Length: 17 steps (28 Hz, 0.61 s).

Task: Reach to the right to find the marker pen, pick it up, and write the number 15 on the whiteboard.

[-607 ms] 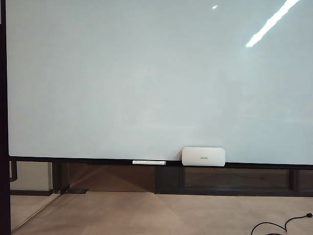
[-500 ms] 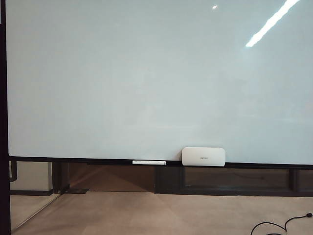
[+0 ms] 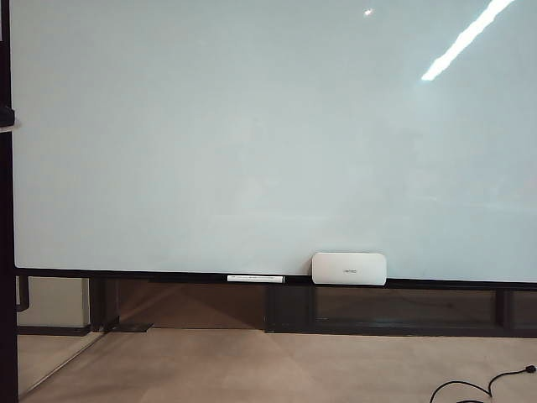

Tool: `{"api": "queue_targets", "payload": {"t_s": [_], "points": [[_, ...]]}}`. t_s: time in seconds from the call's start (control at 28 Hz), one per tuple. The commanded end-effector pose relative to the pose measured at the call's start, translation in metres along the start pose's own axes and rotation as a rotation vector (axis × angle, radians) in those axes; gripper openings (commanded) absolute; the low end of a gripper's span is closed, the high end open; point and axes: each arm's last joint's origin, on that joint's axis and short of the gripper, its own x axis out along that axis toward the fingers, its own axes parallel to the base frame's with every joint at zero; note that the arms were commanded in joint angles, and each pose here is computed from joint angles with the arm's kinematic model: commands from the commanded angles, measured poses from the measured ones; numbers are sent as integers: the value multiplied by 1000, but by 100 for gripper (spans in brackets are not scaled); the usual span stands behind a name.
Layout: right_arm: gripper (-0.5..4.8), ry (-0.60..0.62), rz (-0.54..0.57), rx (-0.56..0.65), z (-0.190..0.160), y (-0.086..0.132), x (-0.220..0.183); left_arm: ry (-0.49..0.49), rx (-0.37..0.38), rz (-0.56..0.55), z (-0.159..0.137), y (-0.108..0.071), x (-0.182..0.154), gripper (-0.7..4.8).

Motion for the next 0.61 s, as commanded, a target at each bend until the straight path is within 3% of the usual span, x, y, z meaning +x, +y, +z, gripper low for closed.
{"api": "queue_targets", "payload": {"t_s": [0.04,0.25,0.61], "points": [[40,-72,-46,-9,14,2,-1,-12,13,-43,2,-1,0,-5],[40,-101,-86,4,29,4,-3,-7,10,-103,2,-3,0,-5],[40,-111,-84,-155,82,17,13,-9,33,-102,2,-3,0,-5]]}}
